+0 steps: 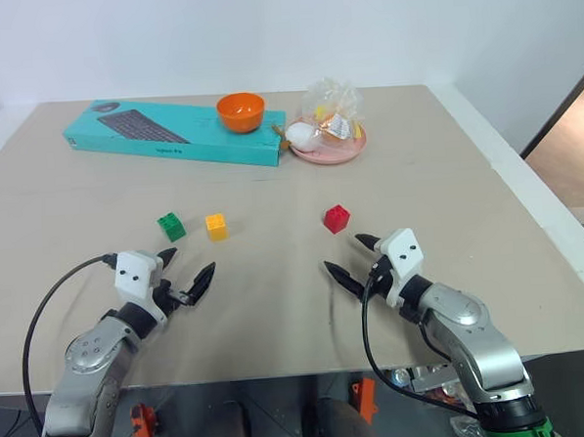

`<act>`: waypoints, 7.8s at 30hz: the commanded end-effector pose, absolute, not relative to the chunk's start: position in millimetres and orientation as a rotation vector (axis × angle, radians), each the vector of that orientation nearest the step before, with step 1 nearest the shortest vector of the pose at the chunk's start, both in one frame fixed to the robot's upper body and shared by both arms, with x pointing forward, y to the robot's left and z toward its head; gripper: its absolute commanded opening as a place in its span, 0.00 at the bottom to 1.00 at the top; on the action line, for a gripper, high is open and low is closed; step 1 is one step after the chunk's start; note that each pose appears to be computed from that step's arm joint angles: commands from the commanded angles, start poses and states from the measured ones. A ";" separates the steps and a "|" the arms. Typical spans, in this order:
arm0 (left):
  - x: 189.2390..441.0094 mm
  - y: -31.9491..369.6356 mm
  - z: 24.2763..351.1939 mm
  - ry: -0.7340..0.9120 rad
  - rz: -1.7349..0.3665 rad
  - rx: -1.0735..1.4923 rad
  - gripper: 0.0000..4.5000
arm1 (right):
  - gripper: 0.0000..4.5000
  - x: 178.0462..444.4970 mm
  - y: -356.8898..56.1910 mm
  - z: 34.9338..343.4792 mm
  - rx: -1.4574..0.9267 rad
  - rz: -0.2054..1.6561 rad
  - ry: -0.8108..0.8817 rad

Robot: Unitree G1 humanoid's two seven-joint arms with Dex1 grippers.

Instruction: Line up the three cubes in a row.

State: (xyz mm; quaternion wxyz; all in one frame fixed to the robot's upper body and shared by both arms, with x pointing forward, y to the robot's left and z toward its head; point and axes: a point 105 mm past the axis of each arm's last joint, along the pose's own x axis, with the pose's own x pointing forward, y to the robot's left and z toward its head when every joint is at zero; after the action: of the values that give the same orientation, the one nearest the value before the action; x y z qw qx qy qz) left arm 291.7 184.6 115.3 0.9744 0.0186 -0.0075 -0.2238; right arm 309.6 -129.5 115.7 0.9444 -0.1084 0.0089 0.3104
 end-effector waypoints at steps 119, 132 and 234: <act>245.2 113.9 139.5 -0.016 -1.219 0.112 1.00 | 0.28 327.8 -88.7 132.2 -0.402 1.424 0.099; 247.6 111.6 139.8 -0.015 -1.224 0.116 1.00 | 0.28 333.4 -96.0 116.1 -0.452 1.425 0.131; 306.3 103.4 134.9 0.071 -1.380 0.340 0.30 | 1.00 294.5 -97.0 192.0 -0.460 1.108 -0.172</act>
State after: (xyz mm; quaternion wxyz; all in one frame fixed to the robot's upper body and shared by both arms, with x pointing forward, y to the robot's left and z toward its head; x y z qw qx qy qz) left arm 302.2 106.6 125.8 0.7616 0.1408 0.0548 -0.6301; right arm 297.9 -94.8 179.5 0.8222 -0.2029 -0.0538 0.5291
